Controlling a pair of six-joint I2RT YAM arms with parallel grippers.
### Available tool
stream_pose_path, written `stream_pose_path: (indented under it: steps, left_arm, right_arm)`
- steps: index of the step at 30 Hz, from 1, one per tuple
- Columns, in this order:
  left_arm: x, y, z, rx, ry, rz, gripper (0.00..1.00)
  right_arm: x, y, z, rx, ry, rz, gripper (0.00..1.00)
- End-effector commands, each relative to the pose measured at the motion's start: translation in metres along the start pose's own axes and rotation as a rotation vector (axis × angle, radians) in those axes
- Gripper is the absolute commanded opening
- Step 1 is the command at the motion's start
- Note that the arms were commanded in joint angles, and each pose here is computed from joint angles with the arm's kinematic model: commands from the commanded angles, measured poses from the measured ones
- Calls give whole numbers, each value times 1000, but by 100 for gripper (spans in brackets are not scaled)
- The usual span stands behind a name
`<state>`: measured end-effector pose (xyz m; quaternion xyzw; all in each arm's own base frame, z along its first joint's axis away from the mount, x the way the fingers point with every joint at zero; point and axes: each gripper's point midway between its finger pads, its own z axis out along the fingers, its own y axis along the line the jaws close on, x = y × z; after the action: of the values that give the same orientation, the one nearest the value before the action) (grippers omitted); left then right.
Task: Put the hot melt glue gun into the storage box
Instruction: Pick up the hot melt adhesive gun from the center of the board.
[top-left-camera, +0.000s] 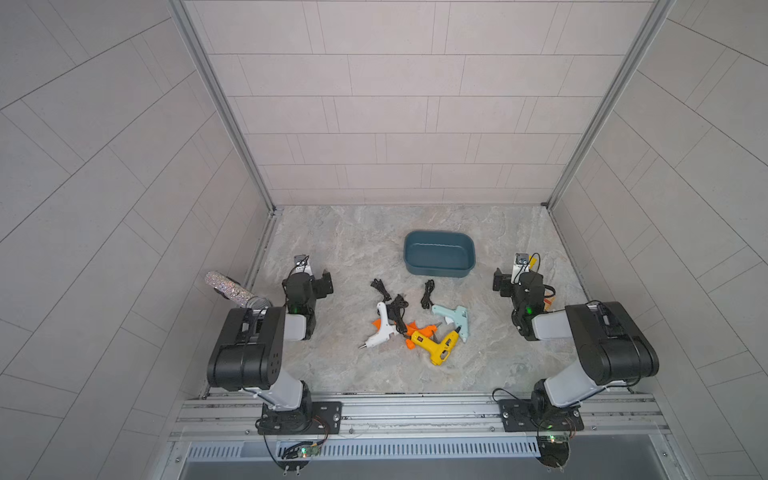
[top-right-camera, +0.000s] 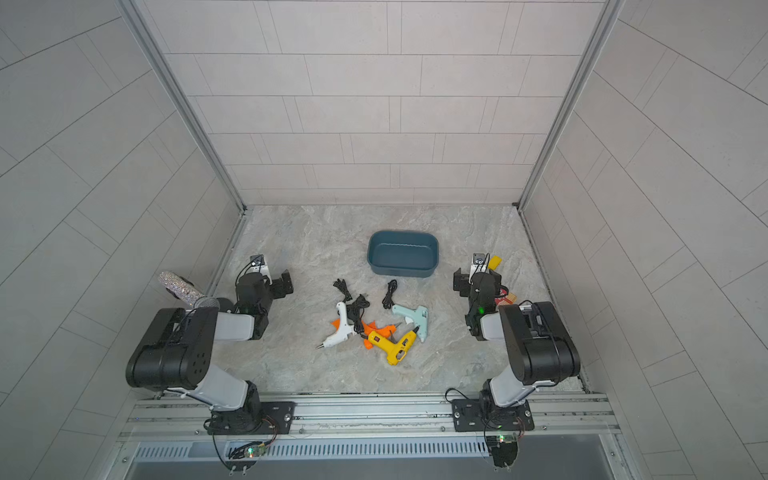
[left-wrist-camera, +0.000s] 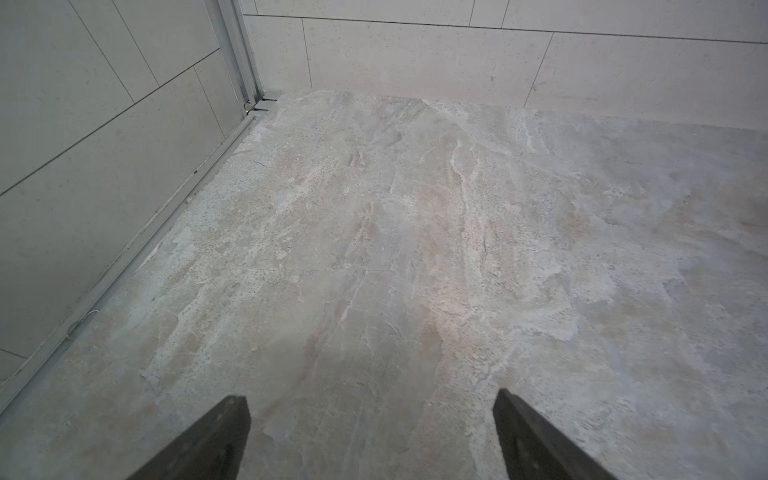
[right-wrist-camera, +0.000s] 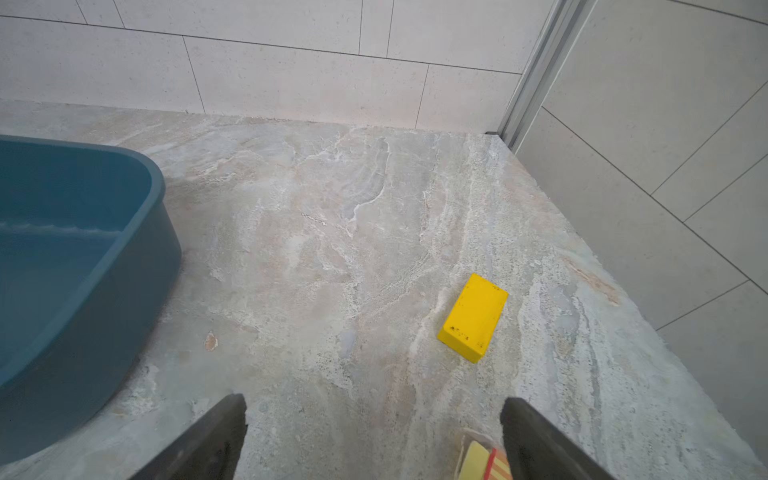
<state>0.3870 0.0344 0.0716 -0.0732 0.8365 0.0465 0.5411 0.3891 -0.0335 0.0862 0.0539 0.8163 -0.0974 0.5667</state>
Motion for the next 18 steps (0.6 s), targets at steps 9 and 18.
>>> stream_pose_path:
  steps: [9, 18]
  left_arm:
    - [-14, -1, 0, -1, -33, -1, 100]
    - [-15, -2, 0, -1, -36, 0, 100]
  right_arm:
    - [-5, -1, 2, 2, -10, 17, 100]
    - [-6, -1, 2, 4, -12, 16, 100]
